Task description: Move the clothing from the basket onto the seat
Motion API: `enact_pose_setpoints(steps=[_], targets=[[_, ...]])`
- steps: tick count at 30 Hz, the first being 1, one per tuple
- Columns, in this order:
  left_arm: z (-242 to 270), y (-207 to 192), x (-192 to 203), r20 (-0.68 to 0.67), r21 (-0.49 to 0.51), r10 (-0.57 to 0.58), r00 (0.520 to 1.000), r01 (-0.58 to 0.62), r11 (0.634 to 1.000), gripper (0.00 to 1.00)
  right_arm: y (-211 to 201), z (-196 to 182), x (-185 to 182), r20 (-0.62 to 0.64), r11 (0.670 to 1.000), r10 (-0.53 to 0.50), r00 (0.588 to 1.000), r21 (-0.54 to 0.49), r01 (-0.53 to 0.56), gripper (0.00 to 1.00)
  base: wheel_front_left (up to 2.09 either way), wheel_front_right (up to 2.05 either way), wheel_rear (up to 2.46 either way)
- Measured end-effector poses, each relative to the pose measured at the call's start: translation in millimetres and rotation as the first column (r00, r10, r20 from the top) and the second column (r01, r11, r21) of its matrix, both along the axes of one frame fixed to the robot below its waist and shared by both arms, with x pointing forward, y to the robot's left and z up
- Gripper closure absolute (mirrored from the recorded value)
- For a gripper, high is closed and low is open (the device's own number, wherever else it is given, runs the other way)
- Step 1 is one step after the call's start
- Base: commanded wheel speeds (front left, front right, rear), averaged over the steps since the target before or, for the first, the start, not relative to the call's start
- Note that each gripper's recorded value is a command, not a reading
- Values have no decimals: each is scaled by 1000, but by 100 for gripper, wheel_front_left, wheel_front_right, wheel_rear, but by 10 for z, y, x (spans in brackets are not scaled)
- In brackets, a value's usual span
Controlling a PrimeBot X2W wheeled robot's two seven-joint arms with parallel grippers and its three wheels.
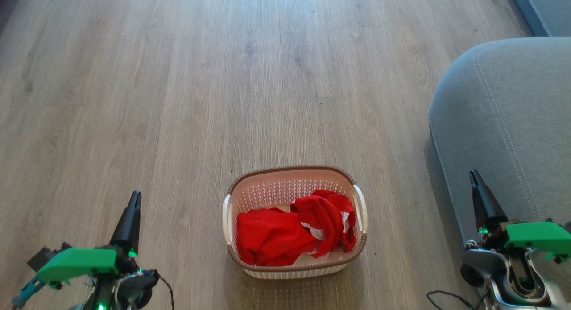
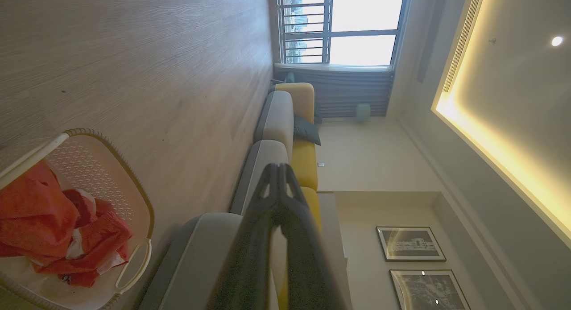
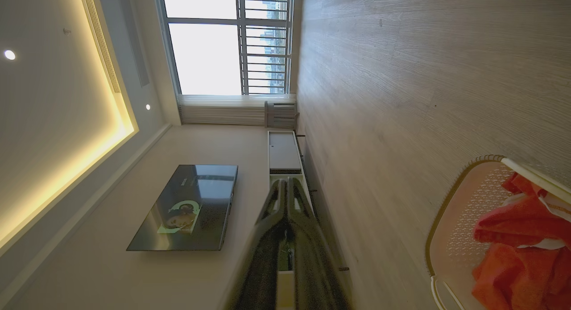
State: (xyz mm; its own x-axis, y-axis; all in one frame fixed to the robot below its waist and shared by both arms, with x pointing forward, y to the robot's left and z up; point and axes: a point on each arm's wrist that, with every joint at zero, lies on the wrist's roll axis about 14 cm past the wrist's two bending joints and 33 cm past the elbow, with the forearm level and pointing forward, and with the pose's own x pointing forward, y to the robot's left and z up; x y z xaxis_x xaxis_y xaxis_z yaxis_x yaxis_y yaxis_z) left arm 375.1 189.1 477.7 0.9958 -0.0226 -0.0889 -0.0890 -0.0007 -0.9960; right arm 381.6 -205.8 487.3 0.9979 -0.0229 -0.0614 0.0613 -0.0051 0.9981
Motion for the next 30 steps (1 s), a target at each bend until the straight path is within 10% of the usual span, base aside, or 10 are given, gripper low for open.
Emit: enact_pose_setpoints(steps=[24, 25, 30], targets=[[0, 0, 0, 0, 0, 0, 1000, 0, 1000, 100, 0, 0, 0, 0, 1000, 0, 1000, 0, 0, 100, 0, 0, 0], [0, 0, 0, 0, 0, 0, 1000, 0, 1000, 0, 0, 0, 0, 0, 1000, 0, 1000, 0, 0, 0, 0, 0, 0], [-321, -24, -160, -100, -8, -2, 995, 1, 1000, 0, 36, -301, -117, -92, 1000, 2, 996, 18, 0, 0, 0, 0, 0]])
